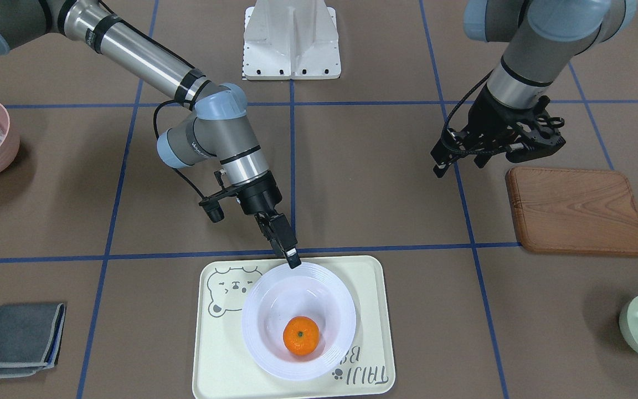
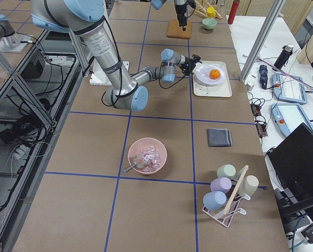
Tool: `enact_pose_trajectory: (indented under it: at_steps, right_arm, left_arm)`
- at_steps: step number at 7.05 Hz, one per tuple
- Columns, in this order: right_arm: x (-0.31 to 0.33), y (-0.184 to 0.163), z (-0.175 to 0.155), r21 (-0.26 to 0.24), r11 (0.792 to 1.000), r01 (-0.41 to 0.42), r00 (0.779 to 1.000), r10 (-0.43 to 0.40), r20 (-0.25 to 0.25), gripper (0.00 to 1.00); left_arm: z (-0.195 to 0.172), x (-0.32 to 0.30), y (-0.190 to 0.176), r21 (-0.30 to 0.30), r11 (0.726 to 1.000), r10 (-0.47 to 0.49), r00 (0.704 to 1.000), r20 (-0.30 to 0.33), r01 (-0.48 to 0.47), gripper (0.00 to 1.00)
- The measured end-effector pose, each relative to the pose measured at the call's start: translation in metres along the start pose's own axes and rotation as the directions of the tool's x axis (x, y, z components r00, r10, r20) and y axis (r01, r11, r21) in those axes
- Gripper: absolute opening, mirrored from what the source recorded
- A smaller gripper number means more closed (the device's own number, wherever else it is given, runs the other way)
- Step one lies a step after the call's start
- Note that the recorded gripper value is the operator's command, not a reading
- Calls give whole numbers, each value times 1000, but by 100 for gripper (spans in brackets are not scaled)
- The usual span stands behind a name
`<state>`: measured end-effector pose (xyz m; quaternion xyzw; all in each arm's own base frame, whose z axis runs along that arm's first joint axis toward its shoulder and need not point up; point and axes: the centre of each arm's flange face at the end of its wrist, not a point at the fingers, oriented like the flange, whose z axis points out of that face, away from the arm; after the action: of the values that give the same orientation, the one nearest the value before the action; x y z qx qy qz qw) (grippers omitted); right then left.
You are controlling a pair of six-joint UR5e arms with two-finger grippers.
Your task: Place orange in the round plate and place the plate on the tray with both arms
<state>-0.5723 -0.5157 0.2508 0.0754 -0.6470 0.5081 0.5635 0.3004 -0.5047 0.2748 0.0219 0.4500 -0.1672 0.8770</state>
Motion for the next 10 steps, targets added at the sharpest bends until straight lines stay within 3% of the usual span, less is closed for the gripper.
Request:
enact_pose_trajectory:
  at_steps: [2,3,4,6,7,8,10]
  right_arm:
    - [17,-23,-38,-37,998,46,999,-47,-8,100]
    - [25,-35,-56,-76,987,139,990,-141,-21,100]
    - [30,-51,-71,-116,960,254,966,-259,-29,100]
    - [19,-126,-83,-209,876,435,887,-457,-69,100]
    - [6,-187,-90,-258,816,517,824,-556,-105,100]
    - [-11,-260,-104,-305,738,602,733,-662,-153,100]
    - [-13,-398,-156,-429,530,732,491,-846,-207,100]
  left_arm:
    - [4,-5,-2,-1,1000,15,1000,11,-15,97]
    - [6,-12,-5,0,999,45,999,21,-45,97]
    - [6,-24,-11,3,996,89,995,34,-89,97]
    - [3,-62,-29,5,975,222,972,74,-223,97]
    - [0,-86,-39,1,959,283,954,97,-285,97]
    - [-4,-112,-49,-3,940,338,933,121,-340,97]
    - [-17,-166,-70,-18,895,441,881,169,-445,97]
